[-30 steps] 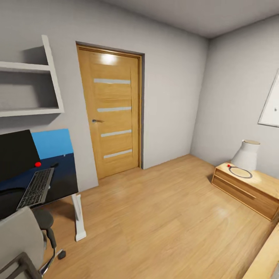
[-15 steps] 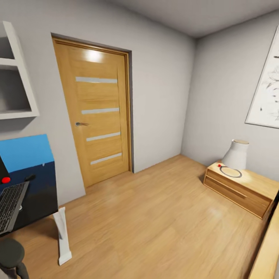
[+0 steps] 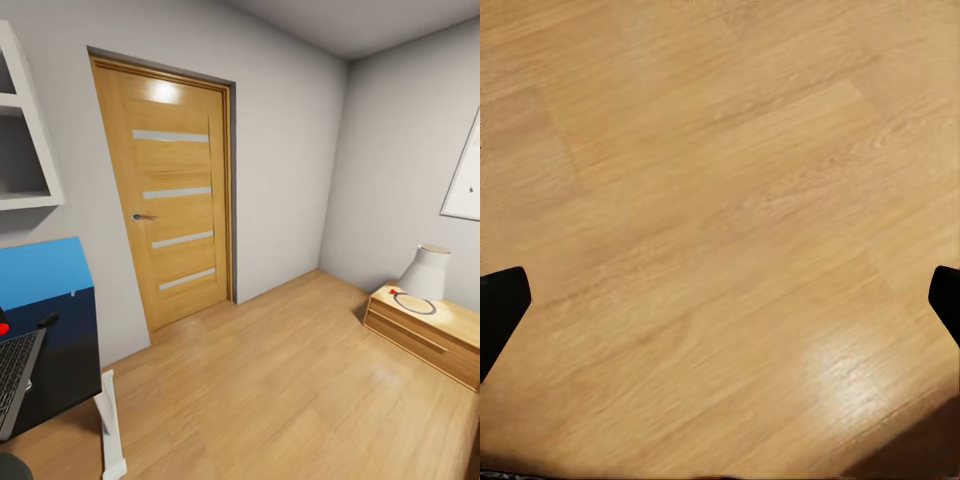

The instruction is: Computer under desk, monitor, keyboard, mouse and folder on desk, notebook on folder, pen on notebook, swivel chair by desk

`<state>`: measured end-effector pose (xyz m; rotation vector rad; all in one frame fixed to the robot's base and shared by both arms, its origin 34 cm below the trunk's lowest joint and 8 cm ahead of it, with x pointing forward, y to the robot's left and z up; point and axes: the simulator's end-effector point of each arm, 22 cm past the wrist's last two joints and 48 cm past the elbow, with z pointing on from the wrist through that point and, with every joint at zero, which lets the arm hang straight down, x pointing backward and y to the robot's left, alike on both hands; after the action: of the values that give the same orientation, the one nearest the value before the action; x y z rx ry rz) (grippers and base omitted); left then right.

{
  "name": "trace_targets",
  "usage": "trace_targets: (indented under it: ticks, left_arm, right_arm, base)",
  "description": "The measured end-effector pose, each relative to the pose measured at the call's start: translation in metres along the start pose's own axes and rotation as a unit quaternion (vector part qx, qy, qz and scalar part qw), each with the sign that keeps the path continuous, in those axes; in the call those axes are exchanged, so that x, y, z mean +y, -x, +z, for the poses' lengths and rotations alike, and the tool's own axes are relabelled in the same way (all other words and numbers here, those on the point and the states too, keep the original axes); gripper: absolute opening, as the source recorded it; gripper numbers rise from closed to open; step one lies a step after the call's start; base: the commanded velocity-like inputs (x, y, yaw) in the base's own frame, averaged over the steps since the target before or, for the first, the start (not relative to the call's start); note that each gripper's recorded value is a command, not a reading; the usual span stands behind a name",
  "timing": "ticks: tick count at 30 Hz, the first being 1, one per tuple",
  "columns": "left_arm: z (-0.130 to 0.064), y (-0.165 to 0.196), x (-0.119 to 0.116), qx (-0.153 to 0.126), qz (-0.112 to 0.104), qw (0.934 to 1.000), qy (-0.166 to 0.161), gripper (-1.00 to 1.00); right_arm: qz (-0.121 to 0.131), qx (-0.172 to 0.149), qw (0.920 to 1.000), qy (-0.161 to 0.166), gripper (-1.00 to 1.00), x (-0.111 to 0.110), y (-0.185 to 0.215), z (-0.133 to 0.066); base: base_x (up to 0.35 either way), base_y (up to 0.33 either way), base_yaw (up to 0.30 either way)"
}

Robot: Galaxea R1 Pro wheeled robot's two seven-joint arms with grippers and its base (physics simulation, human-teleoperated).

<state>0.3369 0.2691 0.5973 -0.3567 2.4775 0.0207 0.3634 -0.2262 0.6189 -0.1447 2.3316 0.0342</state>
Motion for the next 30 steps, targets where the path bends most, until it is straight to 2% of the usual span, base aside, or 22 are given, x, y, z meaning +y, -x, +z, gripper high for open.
trace_targets:
  ticks: [9, 30]
  left_arm:
    - [0.0001, 0.0001, -0.0004, 0.0, 0.0, 1.0, 0.0, 1.0]
    - [0.0, 0.0003, -0.0004, -0.001, 0.0, 1.0, 0.0, 1.0]
  right_arm:
    - [0.0, 0.0, 1.0, 0.0, 1.0, 0.0, -0.0003, -0.0001]
    - [0.0, 0.0, 1.0, 0.0, 1.0, 0.0, -0.0003, -0.0001]
  base:
    - [0.319, 0.118, 0.0]
    - [0.339, 0.005, 0.0]
